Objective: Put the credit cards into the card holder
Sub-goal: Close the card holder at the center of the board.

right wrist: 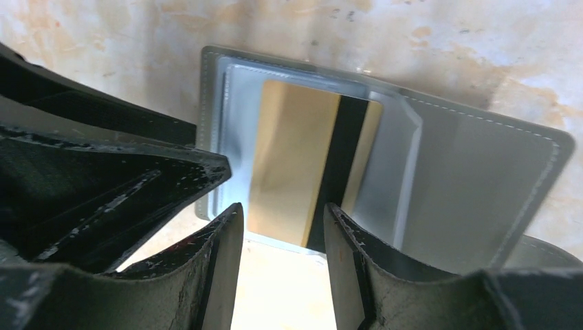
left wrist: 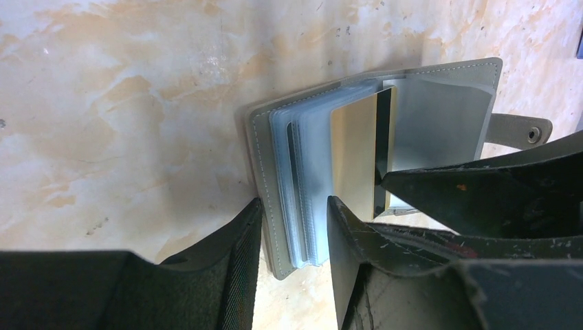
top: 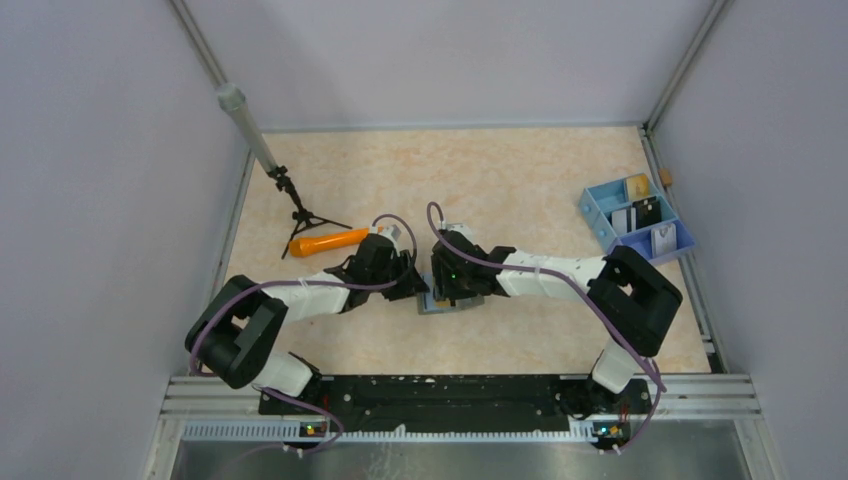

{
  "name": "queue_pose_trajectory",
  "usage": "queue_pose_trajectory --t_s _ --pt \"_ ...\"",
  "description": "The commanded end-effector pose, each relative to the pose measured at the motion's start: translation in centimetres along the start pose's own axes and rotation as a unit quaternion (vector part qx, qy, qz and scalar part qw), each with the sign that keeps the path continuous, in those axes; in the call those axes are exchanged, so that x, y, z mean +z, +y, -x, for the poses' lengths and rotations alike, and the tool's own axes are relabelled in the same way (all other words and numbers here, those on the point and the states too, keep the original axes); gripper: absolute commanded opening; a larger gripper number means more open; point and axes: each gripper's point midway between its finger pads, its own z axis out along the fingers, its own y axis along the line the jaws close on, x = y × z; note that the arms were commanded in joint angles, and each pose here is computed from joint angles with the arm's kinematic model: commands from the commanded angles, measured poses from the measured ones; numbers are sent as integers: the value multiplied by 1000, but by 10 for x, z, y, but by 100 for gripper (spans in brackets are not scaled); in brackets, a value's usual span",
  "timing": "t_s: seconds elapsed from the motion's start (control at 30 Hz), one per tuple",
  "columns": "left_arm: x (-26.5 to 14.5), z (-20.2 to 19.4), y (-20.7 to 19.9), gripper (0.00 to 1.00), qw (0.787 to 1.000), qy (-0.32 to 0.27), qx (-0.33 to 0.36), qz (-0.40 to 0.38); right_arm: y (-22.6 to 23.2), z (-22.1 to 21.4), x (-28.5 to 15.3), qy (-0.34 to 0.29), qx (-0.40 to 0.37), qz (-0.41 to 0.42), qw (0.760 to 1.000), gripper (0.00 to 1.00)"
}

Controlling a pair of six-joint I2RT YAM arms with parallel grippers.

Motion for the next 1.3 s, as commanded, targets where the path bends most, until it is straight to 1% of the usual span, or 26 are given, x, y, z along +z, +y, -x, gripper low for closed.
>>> queue_pose_trajectory --t_s 0.0,0.13,0.23,0.37,0.47,0.7,0.83,1.03,1.17,1.27 --pt "2 1 -4 41 1000 -5 -3 -15 21 7 2 -8 15 49 999 46" --pt "0 3 -2 41 1000 -10 -2 -11 19 13 -5 -17 17 44 999 46" --pt "-1 4 -2 41 1000 -12 0 -8 7 17 -12 -30 18 11 999 46" --pt "-1 5 -2 41 1000 -13 1 -8 -17 16 -14 -32 22 -49 998 47" --pt "-1 5 -3 41 1000 -13 1 -8 -27 12 -12 -27 29 -66 997 49" --pt "0 4 -3 41 1000 -10 4 -11 -19 6 -2 -15 35 -33 999 50" --pt "0 4 -5 41 1000 -8 3 -15 -4 11 -2 -20 38 1 999 50" --pt "2 3 -10 40 1000 -5 -2 -30 20 20 -9 -28 23 39 999 49" --pt "1 3 -12 40 999 -5 -4 -32 21 24 -15 -32 14 34 999 49" --pt "-1 7 -6 40 1000 -15 -2 -15 12 34 -33 -52 7 11 999 51"
